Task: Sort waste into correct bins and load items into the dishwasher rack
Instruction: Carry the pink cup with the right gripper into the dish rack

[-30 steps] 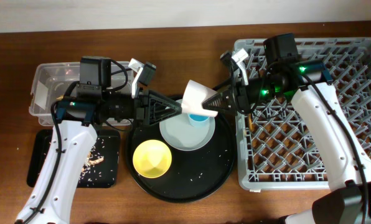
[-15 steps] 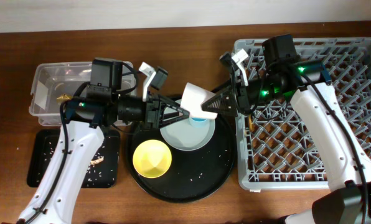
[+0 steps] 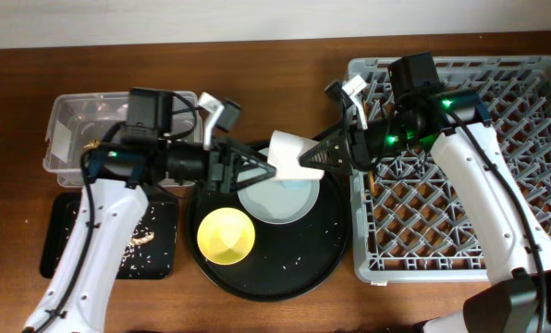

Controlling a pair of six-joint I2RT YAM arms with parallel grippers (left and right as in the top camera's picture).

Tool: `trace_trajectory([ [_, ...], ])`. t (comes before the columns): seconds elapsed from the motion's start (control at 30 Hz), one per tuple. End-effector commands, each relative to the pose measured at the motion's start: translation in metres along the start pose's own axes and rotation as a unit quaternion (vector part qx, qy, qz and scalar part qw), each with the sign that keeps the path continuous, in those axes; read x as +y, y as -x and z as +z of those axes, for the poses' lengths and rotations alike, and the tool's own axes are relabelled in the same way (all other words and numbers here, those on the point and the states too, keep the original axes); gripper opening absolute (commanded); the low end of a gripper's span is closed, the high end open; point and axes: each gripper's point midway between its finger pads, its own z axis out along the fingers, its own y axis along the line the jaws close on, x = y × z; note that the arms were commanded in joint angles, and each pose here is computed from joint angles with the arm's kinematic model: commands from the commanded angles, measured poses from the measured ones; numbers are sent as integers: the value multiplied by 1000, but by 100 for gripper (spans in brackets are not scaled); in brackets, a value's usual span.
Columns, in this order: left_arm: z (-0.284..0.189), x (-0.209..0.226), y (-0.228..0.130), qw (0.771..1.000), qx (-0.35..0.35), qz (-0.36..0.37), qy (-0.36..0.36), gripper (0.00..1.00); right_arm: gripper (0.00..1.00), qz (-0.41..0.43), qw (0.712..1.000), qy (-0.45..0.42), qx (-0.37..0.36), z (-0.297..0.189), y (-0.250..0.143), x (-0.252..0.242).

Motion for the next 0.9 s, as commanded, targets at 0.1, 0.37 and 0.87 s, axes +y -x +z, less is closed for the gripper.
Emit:
trace_trajectory([
  [0.1, -43, 16, 19, 997, -59, 5, 40, 68, 42, 113, 970, -213, 10, -37, -8, -72],
  [0.37, -45, 31, 18, 995, -55, 0, 84, 99, 42, 247, 782, -565, -90, -193, -26, -175],
  [0.87, -68, 93, 2, 961, -28, -30, 274, 99, 43, 283, 751, -595, -48, -193, -55, -257],
])
